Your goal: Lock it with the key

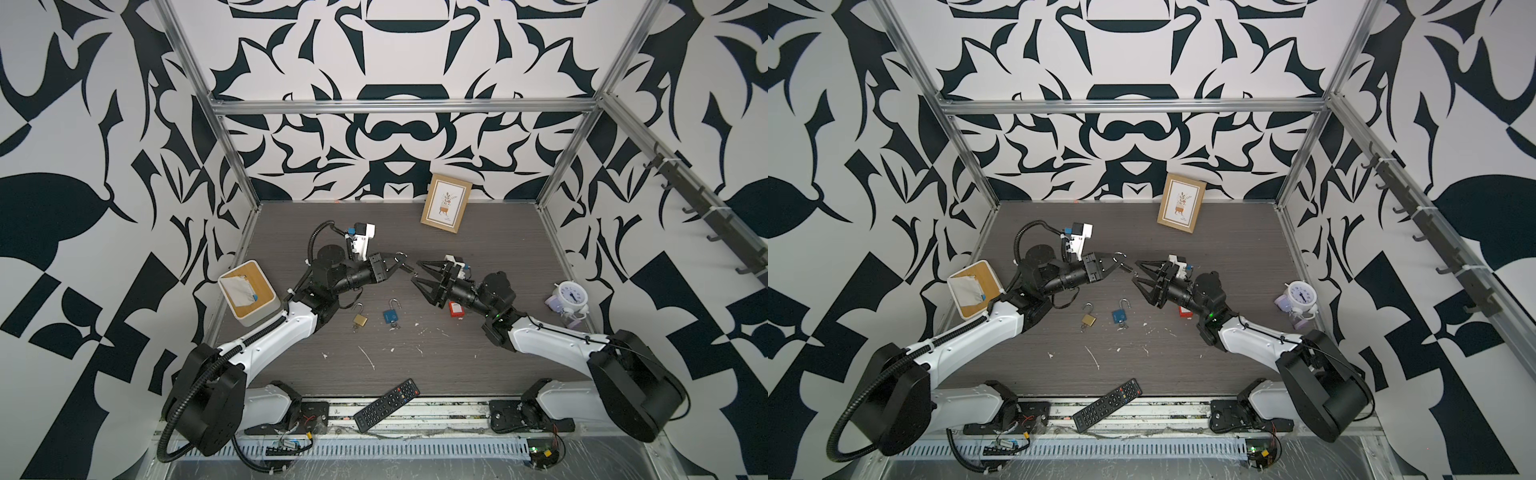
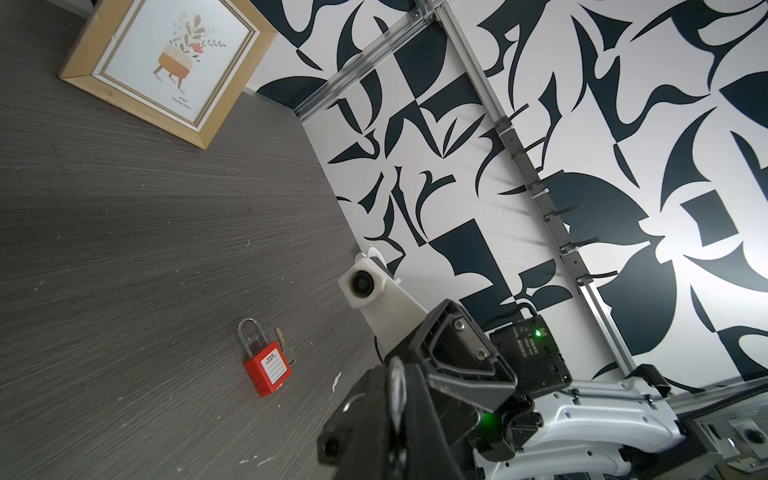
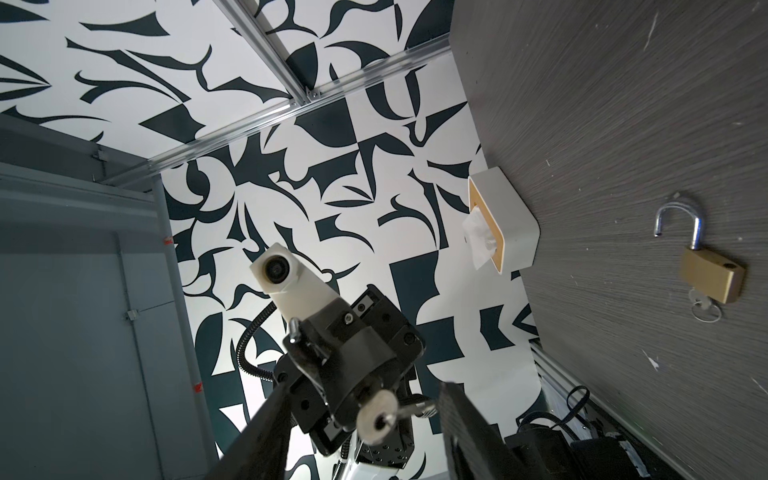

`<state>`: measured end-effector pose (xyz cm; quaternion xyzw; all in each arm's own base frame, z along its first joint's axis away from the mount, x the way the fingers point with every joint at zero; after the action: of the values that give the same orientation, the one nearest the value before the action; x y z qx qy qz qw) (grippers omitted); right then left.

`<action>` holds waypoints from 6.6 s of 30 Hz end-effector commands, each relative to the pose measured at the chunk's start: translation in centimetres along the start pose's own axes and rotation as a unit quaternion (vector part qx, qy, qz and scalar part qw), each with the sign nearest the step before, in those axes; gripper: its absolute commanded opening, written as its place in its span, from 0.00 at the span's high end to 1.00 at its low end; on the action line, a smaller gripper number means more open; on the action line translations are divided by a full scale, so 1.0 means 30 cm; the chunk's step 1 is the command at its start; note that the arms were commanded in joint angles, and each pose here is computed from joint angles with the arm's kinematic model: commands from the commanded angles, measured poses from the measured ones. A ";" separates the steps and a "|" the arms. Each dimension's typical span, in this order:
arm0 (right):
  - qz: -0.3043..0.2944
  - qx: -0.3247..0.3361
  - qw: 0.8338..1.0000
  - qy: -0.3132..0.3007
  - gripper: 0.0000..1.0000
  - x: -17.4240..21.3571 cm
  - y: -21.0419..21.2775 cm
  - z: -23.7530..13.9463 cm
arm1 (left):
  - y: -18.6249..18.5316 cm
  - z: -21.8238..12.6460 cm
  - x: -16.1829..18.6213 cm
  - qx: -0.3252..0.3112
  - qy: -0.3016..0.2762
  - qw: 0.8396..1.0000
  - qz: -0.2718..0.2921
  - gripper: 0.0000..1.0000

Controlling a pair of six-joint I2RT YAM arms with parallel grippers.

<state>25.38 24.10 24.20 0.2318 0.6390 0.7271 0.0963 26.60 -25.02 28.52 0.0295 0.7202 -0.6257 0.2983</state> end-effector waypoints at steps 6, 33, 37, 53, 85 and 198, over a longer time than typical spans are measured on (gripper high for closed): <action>-0.008 -0.063 0.998 0.014 0.50 0.023 0.072 0.044 | -0.005 0.010 0.006 0.023 0.004 1.000 0.003 1.00; -0.006 -0.097 0.995 0.031 0.76 0.038 0.080 0.083 | 0.032 0.009 0.043 0.021 0.024 0.999 -0.012 1.00; -0.006 -0.101 0.994 0.032 0.81 0.042 0.087 0.081 | 0.046 0.004 0.052 0.016 0.023 1.000 -0.014 1.00; -0.022 -0.101 0.994 0.035 0.79 0.075 0.110 0.029 | 0.073 -0.013 0.058 0.000 0.003 1.000 -0.020 1.00; -0.177 -0.021 0.978 0.109 1.00 0.052 0.085 0.011 | 0.016 -0.090 0.067 0.003 0.011 1.000 -0.021 0.23; -0.390 0.045 0.907 0.152 1.00 0.096 0.188 -0.144 | -0.102 0.049 0.225 0.112 0.112 0.986 -0.043 1.00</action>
<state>21.95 20.14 27.75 -0.1088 0.7372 0.6280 0.2242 20.88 -28.59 26.79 0.0786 0.6901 -0.6930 0.1931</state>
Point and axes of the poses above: each gripper's point midway between its finger pads, its own z axis out along the fingers, its own y axis along the line the jaws close on, x = y × z, the point moved 5 cm from there along -z, back along the fingers, and after that the axes turned 6 degrees about -z, right-handed, at the moved point
